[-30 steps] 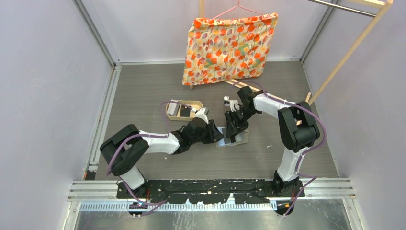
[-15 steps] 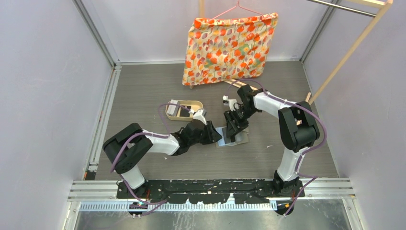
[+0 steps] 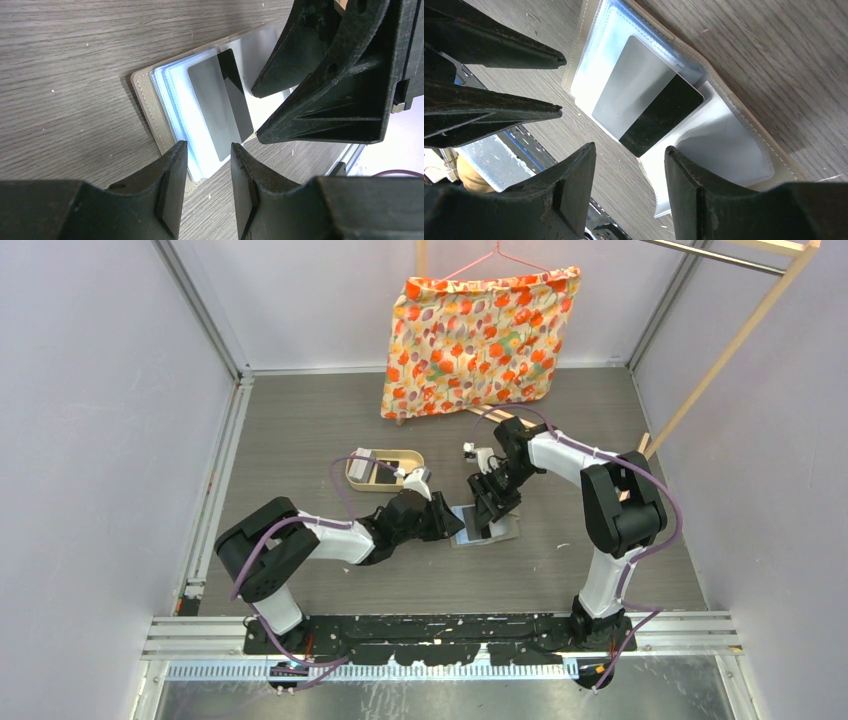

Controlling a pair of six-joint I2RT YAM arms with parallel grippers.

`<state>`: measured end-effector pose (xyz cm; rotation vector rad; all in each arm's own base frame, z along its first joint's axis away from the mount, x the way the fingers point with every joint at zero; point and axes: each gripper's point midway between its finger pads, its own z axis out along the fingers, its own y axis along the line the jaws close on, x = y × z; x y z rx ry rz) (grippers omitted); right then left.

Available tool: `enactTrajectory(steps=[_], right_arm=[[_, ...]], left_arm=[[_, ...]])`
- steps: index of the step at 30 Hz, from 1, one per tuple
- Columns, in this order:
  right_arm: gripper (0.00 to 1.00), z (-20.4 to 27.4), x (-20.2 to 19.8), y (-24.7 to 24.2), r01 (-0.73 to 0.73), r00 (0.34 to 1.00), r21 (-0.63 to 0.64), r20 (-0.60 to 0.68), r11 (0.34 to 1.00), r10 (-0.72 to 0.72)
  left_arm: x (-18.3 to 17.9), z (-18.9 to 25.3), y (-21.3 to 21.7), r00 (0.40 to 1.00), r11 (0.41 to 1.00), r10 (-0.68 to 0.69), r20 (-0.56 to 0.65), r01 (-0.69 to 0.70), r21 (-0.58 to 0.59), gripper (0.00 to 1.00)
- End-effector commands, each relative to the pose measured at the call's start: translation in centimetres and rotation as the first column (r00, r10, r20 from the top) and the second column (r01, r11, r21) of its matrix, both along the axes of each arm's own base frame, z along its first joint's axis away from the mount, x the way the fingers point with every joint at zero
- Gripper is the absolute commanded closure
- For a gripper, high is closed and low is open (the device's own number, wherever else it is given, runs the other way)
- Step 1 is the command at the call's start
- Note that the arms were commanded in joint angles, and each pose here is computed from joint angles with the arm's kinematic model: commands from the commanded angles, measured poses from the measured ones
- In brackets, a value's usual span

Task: Put the credit cards into the card holder
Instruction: Insert the credit card into the card holder.

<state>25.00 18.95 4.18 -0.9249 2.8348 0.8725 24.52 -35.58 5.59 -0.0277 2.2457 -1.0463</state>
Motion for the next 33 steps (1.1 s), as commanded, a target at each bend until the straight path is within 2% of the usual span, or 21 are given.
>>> enactTrajectory(steps=[1,2,6,10,15,18,21,33], right_arm=[[0.46,1.1,0.7,0.5,-0.012,0.999,0.02,0.044,1.0,0.012],[0.48,0.9,0.9,0.6,0.0,0.999,0.02,0.04,1.0,-0.001],[0.7,-0.2,2.0,0.4,0.072,0.996,-0.021,0.061,0.997,-0.071],[0.81,-0.1,2.7,0.1,0.105,0.99,-0.035,0.096,0.994,-0.102],[0.97,-1.1,3.8,-1.7,0.164,0.977,-0.127,0.157,0.978,-0.143],[0.99,-2.0,4.0,-2.5,0.176,0.976,-0.175,0.158,0.969,-0.149],[0.99,-2.4,3.6,-2.2,0.164,0.982,-0.168,0.126,0.972,-0.144],[0.99,-0.4,2.6,2.1,0.137,0.99,0.058,0.019,0.989,-0.138]], left_arm=[[0.7,1.7,-0.6,0.998,0.999,-0.01,0.058,0.012,-0.039,0.61],[0.7,1.7,-0.6,0.998,0.999,-0.01,0.057,0.012,-0.038,0.61],[0.7,1.5,-0.6,0.998,0.999,-0.01,0.058,0.012,-0.031,0.62],[0.8,0.7,-0.6,0.999,1.0,-0.014,0.047,0.014,-0.009,0.62],[1.1,-0.3,-0.6,0.999,1.0,-0.008,0.034,0.007,0.024,0.62],[1.1,-0.8,-0.5,1.0,0.999,-0.009,0.024,0.008,0.047,0.63],[1.1,-1.2,-0.4,1.0,0.998,-0.009,0.018,0.008,0.059,0.65],[0.5,-1.6,-1.2,0.999,0.998,-0.051,0.006,0.051,0.023,0.68]])
